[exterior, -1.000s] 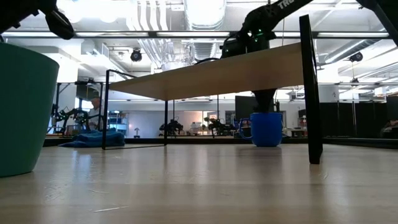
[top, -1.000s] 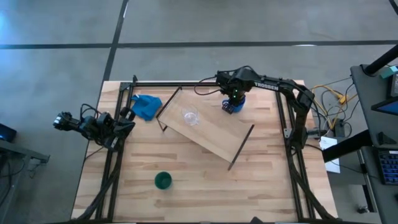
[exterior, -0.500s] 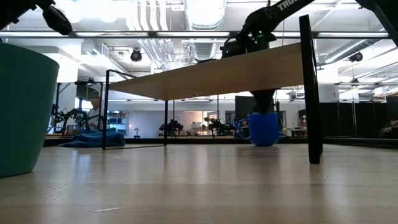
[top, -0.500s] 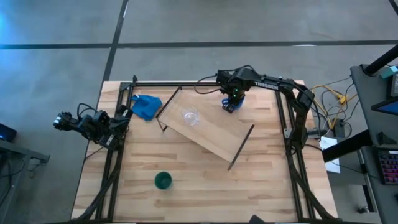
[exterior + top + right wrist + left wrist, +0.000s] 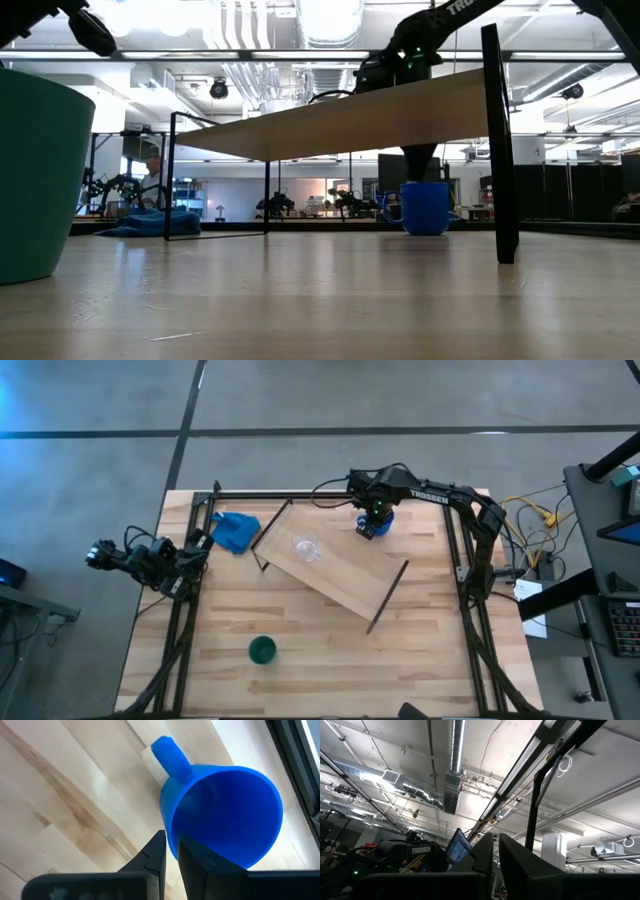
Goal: Stack small to large cups/mugs on shelf
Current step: Put the blue mug on the shelf
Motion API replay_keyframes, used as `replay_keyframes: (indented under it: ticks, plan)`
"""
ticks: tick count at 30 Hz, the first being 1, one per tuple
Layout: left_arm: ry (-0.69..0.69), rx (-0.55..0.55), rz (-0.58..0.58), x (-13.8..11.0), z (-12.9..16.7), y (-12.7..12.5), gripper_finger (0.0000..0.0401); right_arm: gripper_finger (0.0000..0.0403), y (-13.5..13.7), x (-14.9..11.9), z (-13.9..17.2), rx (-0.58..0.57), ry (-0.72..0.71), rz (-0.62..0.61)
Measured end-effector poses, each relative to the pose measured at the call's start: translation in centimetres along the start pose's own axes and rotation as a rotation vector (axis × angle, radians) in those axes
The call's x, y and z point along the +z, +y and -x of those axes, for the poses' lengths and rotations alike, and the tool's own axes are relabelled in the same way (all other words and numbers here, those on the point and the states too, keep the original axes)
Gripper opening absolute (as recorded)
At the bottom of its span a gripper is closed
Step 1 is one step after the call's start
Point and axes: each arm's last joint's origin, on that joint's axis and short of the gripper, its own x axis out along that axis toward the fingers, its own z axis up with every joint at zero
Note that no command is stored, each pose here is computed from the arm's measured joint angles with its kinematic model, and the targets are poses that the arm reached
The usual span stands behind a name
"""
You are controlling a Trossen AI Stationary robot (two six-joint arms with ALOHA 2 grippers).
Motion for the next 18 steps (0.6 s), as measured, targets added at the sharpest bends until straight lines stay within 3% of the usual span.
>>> replay_keyframes:
  ticks: [18]
  plan:
    - [0.000,0.000,-0.001,0.0,0.0,0.0,0.0015,0.0038,-0.1,-0.2,-1.6,-0.001,0.001,0.020]
